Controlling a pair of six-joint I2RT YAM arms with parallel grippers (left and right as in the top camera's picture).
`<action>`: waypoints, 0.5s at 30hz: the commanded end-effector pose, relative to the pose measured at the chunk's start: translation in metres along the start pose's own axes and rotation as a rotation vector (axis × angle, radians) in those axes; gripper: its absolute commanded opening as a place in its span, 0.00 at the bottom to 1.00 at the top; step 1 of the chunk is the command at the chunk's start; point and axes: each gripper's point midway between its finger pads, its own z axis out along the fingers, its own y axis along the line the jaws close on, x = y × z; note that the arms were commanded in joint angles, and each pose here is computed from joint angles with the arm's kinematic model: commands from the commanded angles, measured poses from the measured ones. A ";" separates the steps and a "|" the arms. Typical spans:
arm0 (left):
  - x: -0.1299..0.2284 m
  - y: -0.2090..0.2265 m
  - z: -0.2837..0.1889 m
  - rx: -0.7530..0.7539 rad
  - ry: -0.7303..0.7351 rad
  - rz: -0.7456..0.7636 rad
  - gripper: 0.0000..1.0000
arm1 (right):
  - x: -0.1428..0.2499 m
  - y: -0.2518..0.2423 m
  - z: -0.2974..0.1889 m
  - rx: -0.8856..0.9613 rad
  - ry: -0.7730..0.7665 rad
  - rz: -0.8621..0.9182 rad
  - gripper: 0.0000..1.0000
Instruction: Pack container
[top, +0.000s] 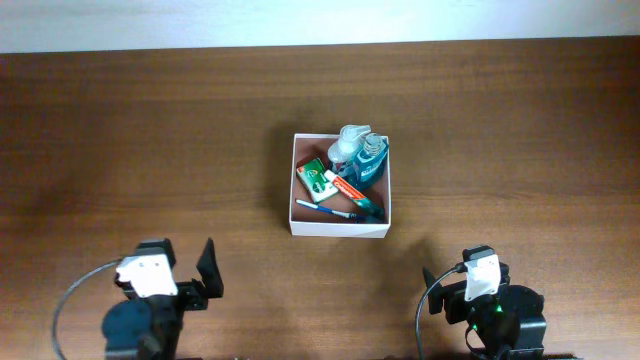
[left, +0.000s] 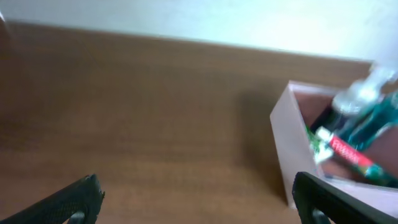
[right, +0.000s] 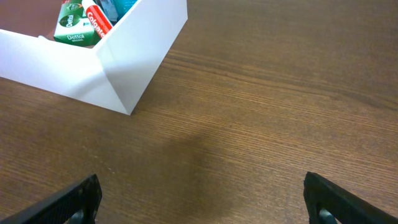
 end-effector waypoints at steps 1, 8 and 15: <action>0.023 -0.001 0.009 0.023 0.007 0.007 0.99 | 0.001 -0.003 0.001 0.017 -0.003 0.012 0.99; 0.057 0.004 0.022 0.023 0.023 0.006 0.99 | 0.001 -0.003 0.001 0.016 -0.003 0.012 0.98; 0.081 0.007 0.031 0.016 0.080 0.002 0.99 | 0.001 -0.003 0.001 0.016 -0.003 0.012 0.99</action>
